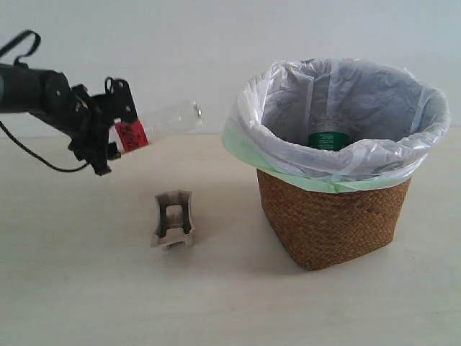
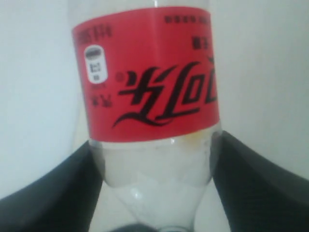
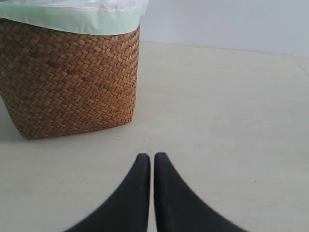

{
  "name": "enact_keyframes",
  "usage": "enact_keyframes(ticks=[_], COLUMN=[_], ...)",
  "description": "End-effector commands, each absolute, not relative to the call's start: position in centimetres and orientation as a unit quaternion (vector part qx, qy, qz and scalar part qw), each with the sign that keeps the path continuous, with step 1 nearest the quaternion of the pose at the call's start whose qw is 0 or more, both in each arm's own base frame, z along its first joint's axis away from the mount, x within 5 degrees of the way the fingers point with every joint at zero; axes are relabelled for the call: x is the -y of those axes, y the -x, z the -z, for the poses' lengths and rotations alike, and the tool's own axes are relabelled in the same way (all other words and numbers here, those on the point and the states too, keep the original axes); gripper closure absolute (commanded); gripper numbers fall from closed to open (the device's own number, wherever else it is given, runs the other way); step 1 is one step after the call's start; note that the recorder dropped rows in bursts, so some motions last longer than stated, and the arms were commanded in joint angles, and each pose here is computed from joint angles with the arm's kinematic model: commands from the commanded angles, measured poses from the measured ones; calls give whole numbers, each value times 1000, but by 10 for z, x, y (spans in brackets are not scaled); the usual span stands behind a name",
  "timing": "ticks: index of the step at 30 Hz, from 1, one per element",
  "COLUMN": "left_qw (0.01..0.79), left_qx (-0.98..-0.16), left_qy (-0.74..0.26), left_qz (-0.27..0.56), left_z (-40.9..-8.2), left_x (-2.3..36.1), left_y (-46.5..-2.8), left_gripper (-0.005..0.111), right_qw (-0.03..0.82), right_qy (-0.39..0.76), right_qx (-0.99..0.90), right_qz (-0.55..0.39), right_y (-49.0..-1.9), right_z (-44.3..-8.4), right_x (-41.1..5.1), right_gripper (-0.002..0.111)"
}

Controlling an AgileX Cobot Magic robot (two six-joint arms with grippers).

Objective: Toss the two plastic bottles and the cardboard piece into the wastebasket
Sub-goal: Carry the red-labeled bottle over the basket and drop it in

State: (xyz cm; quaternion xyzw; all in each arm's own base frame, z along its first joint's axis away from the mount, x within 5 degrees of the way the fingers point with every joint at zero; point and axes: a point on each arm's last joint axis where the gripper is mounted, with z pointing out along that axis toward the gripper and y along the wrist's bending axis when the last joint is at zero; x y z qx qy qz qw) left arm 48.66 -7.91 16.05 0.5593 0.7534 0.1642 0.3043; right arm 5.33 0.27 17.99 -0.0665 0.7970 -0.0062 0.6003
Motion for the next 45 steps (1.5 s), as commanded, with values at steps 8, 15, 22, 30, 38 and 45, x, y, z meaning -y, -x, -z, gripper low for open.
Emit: enact_keyframes(ticks=[8,15,22,30,38,45], left_qw=[357,268,214,179,409,549], left_qx=[-855,-860,-883,-903,-741,-677], left_qy=[-298,-159,-177,-358,-530,-479], left_qz=[-230,-404,-379,-156,52,103], left_z=[-345,-394,-394,-343,-393,-427], left_x=[39,-5,-6,58,206,254], left_y=[-412,-362,-345,-346,-322,-317], left_gripper=[103,103,103,103,103,40], right_qw=[606,606,606,606,606,606], right_qy=[65,65,65,65,65,65], right_qx=[-793,-793,-793,-793,-793,-793], right_qz=[9,9,9,9,9,9], right_y=[-53,-53,-53,-53,-53,-53], right_z=[-181,-181,-181,-181,-181,-181], right_x=[-2,-2,-2,-2,-2,-2], right_gripper=[108,108,108,108,108,108])
